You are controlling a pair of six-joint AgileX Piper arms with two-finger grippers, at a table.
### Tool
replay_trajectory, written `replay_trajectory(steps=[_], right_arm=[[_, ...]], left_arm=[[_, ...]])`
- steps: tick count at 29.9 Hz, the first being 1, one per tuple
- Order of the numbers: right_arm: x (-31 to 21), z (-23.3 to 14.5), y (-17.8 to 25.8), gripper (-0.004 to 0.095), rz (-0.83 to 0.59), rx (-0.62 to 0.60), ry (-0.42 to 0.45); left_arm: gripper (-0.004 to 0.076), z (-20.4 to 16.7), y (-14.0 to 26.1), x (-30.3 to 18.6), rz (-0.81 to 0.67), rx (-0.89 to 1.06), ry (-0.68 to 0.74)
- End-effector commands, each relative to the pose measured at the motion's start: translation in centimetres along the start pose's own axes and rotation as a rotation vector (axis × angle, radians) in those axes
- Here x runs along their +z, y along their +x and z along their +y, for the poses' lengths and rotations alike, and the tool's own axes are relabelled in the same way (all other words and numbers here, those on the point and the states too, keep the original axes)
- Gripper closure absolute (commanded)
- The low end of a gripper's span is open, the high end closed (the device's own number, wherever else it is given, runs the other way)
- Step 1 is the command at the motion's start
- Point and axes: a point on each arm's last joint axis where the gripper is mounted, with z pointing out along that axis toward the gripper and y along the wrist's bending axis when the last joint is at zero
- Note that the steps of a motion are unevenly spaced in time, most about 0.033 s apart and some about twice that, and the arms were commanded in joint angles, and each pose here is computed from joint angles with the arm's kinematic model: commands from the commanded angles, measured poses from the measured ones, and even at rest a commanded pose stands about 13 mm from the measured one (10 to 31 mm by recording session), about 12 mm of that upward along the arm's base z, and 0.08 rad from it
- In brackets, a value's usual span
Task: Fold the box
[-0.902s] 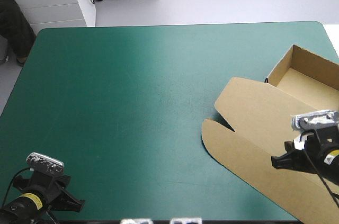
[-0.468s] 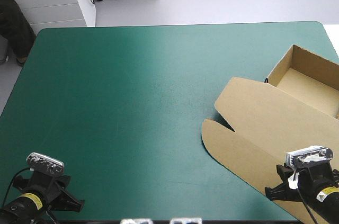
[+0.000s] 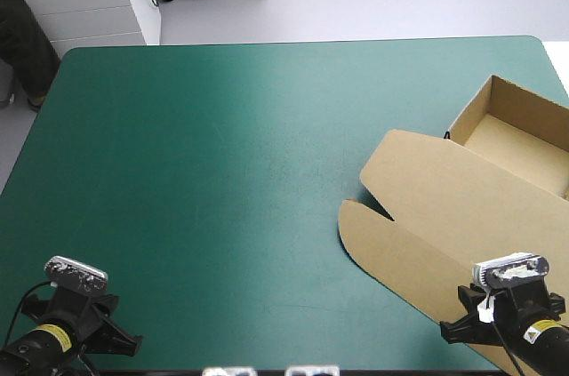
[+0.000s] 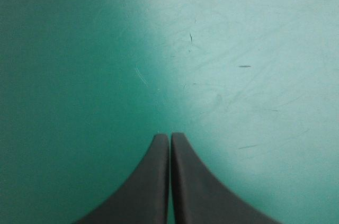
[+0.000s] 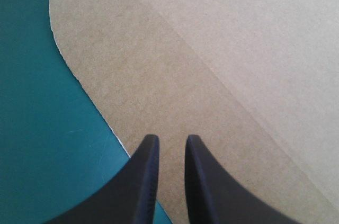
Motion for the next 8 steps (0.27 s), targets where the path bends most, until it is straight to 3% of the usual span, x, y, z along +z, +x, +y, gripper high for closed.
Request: replay_trajectory(steps=[1,8], right_arm=[[-0.41,0.06,-1.04,0.0747,-0.067,0.004,-0.005],[-0.4,0.42,-0.67,0.0747,-0.024,0.107,-0.045]], left_arm=[[0.0731,0.09,-0.91,-0.47,-0.06,0.004,-0.002],[0.0731,0.09,-0.91,-0.47,-0.06,0.004,-0.002]])
